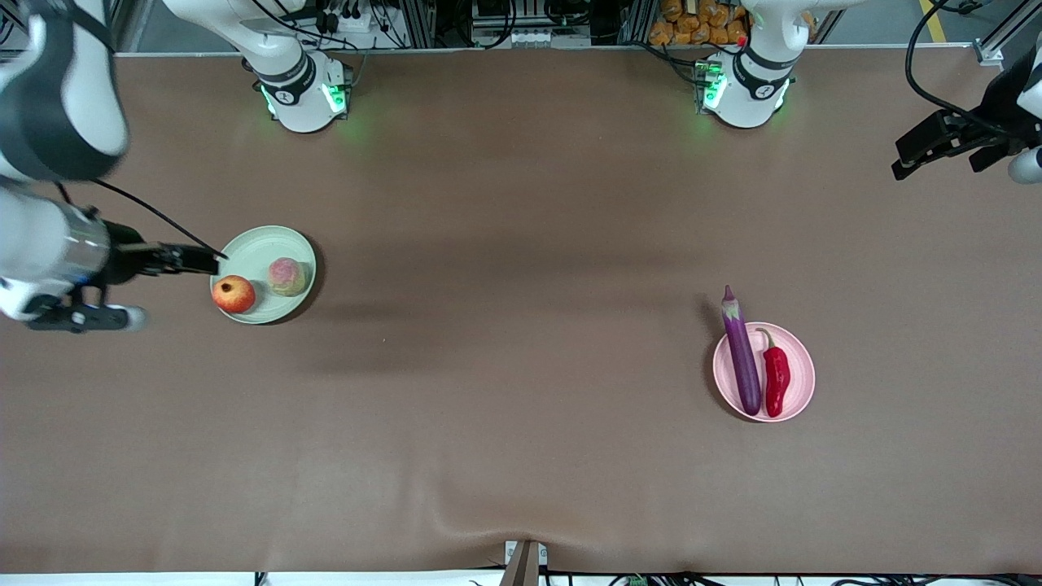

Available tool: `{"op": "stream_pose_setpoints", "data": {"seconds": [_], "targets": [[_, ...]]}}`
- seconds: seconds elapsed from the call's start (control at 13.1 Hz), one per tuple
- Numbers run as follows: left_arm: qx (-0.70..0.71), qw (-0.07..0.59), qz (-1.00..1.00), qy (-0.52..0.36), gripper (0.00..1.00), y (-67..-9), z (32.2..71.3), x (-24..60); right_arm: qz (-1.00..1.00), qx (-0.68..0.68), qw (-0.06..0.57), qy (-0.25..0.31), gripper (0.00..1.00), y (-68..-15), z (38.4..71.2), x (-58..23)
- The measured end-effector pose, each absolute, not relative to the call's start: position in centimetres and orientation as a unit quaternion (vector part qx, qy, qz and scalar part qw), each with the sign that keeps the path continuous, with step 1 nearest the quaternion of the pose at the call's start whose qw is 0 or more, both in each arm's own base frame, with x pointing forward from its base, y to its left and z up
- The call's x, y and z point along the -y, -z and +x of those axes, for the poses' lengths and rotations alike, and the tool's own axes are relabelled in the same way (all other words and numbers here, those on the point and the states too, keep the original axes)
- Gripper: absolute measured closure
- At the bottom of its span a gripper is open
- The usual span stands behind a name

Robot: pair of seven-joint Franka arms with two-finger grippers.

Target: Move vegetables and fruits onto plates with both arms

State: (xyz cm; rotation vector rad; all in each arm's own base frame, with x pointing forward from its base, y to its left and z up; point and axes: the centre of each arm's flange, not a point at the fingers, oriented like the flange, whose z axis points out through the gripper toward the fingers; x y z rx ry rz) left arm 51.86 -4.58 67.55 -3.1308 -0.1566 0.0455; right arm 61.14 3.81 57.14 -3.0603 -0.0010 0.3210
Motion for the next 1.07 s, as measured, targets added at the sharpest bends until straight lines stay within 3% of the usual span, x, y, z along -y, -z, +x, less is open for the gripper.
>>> {"op": "stream_pose_setpoints", "data": {"seconds": [0.15,0.46,0.69,1.07], "targets": [[0.050,0.003,-0.999,-0.015,0.00,-67.6,51.8,4.6,-0.996,0.009,0.039,-0.085,0.00,-62.3,60.2,-4.1],[0.048,0.005,-0.999,-0.024,0.00,-67.8,51.5,4.7,-0.994,0.002,0.039,-0.106,0.00,-65.3,58.2,-2.5],[0.044,0.007,-0.998,-0.042,0.00,-67.7,51.0,5.1,-0.995,-0.001,0.039,-0.090,0.00,-69.1,55.3,-1.4],[0.034,0.011,-0.999,-0.037,0.00,-69.3,48.9,6.3,-0.997,0.021,-0.005,-0.077,0.00,-66.4,53.1,-4.0]]}}
